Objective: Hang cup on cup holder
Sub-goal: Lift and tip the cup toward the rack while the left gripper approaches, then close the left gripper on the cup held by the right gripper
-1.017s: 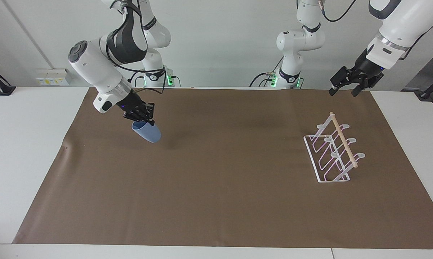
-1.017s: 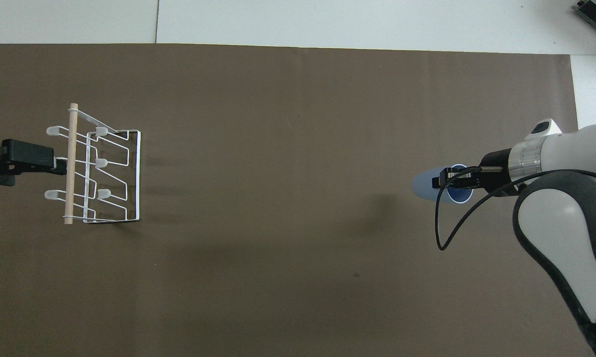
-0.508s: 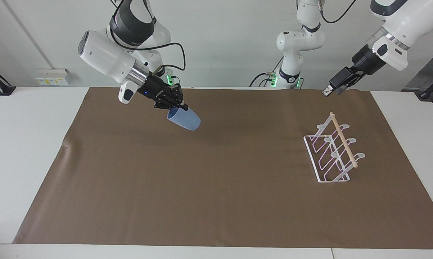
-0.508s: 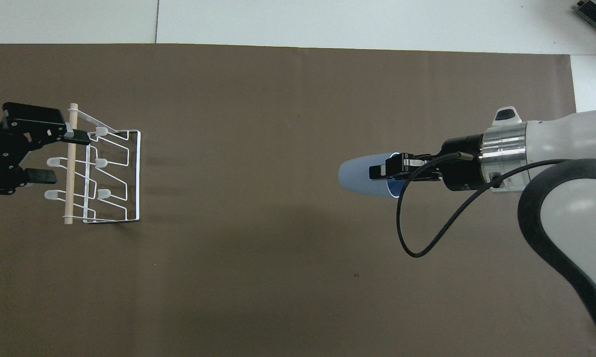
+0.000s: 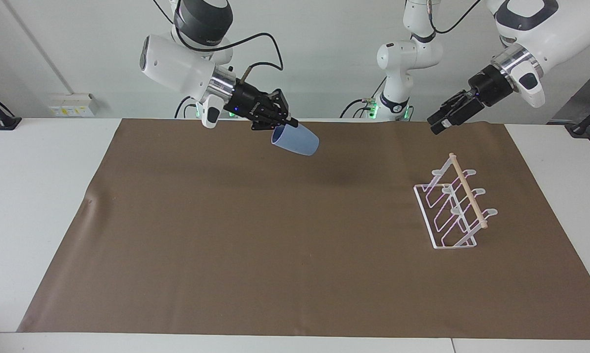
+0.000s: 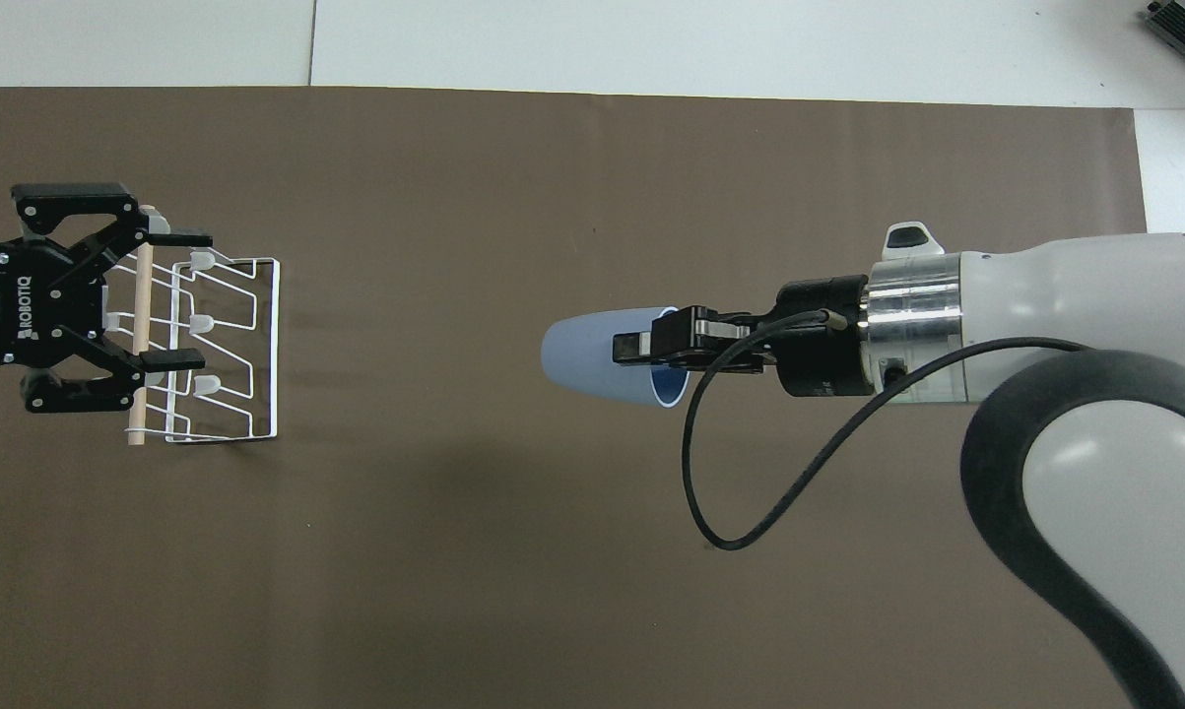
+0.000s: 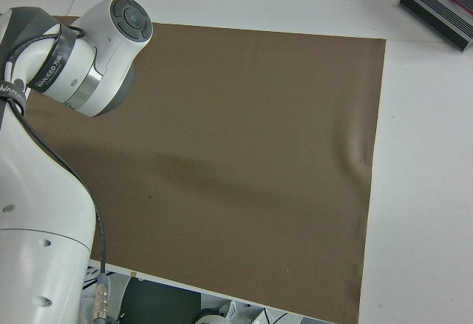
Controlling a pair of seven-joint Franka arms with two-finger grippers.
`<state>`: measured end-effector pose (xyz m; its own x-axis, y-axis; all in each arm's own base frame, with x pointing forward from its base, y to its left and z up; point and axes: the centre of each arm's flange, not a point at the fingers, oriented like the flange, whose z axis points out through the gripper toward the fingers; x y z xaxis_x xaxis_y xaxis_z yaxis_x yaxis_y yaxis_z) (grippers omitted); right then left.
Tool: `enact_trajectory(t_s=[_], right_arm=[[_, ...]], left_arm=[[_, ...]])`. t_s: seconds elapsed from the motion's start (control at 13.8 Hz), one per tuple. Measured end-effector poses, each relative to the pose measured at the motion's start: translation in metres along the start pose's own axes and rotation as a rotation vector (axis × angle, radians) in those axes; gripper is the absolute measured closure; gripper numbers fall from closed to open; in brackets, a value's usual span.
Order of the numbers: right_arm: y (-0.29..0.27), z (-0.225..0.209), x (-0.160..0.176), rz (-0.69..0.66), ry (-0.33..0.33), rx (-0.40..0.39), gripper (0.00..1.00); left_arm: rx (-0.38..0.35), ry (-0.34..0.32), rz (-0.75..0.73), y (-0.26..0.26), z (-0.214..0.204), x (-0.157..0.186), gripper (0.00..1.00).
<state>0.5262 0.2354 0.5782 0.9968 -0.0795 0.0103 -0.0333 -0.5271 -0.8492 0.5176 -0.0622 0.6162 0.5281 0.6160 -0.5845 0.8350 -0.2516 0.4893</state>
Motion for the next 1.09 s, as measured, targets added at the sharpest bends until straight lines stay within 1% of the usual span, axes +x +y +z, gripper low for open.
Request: enact_trajectory(t_s=[0.15, 0.22, 0.44, 0.58, 0.65, 0.8, 1.09], right_arm=[[-0.031, 0.018, -0.008, 0.032, 0.075, 0.036, 0.94], [-0.043, 0.029, -0.015, 0.045, 0.1, 0.053, 0.94], [-0.066, 0.053, -0.033, 0.056, 0.144, 0.091, 0.94], [-0.078, 0.067, -0.044, 0.062, 0.182, 0.121, 0.94], [-0.083, 0.072, -0.049, 0.072, 0.192, 0.134, 0.94], [-0.088, 0.079, -0.057, 0.096, 0.185, 0.162, 0.94], [-0.091, 0.084, -0.062, 0.1, 0.188, 0.17, 0.94]], left_arm=[[-0.028, -0.066, -0.104, -0.013, 0.013, 0.004, 0.0], [-0.031, -0.091, -0.151, -0.02, 0.02, 0.009, 0.0], [-0.059, -0.136, -0.222, -0.026, 0.032, 0.013, 0.0], [-0.059, -0.154, -0.228, -0.024, 0.037, 0.008, 0.0], [-0.05, -0.16, -0.222, -0.023, 0.042, 0.003, 0.0], [-0.03, -0.174, -0.208, -0.022, 0.053, -0.009, 0.0], [-0.018, -0.183, -0.199, -0.021, 0.057, -0.016, 0.0]])
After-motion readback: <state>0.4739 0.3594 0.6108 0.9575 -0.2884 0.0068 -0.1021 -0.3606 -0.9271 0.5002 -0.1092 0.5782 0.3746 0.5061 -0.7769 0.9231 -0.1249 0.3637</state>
